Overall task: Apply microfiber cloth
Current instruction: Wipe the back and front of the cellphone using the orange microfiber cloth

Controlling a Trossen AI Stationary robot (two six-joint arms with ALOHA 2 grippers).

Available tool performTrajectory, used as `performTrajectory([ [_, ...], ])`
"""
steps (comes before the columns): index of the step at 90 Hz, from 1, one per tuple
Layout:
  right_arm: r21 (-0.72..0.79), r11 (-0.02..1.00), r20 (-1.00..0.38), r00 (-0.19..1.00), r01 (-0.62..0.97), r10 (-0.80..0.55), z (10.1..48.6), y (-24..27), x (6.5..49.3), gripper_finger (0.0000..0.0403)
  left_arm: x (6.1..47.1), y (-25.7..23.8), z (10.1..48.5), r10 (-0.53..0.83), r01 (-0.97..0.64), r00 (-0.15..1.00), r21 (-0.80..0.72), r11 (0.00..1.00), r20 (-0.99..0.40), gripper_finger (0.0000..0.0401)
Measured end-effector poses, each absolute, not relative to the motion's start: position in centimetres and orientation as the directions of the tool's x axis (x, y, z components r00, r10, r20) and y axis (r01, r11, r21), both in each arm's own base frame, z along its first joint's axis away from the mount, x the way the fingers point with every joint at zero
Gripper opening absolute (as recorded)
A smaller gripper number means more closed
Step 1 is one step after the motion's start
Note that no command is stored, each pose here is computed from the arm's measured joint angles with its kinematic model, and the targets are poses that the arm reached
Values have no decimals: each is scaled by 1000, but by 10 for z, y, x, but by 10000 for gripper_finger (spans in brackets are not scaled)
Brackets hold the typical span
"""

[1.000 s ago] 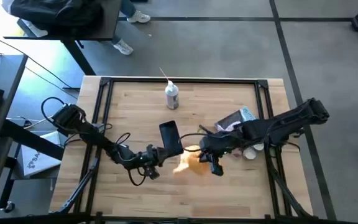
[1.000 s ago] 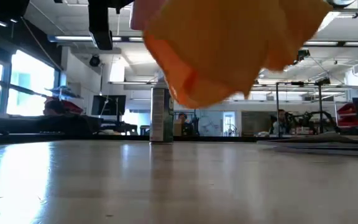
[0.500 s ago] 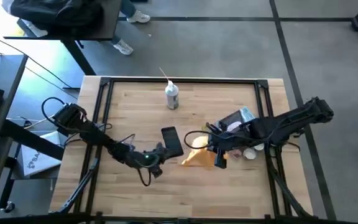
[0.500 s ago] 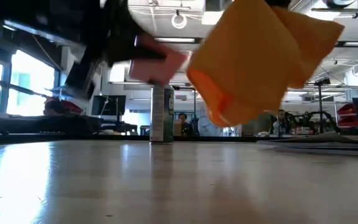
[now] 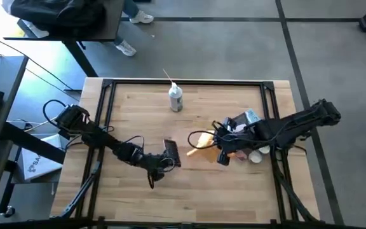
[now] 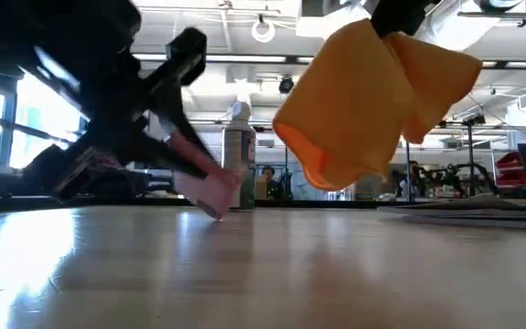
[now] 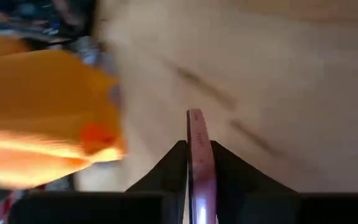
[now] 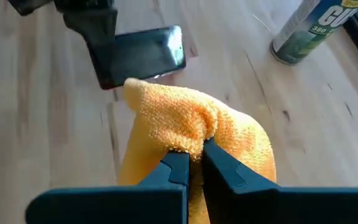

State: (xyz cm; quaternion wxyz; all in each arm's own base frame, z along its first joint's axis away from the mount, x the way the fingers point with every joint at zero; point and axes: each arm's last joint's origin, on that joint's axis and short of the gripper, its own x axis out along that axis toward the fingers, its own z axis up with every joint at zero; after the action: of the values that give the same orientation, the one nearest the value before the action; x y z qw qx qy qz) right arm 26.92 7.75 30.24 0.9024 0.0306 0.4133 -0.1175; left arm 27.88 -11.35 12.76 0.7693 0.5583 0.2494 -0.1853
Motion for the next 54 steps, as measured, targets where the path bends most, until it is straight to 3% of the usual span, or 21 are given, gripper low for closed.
performTrajectory([
  [22, -61, 986, -740, 655, 156, -150, 291, 83, 289, 0, 279, -110, 125, -67, 592, 776, 688, 419, -627, 64],
  [40, -73, 995, -778, 620, 72, -102, 267, 81, 311, 0, 279, -111, 125, -69, 563, 776, 639, 525, -627, 89],
  [54, -111, 992, -799, 589, 58, -123, 257, 73, 318, 0, 278, -113, 125, -149, 588, 757, 565, 578, -636, 112],
])
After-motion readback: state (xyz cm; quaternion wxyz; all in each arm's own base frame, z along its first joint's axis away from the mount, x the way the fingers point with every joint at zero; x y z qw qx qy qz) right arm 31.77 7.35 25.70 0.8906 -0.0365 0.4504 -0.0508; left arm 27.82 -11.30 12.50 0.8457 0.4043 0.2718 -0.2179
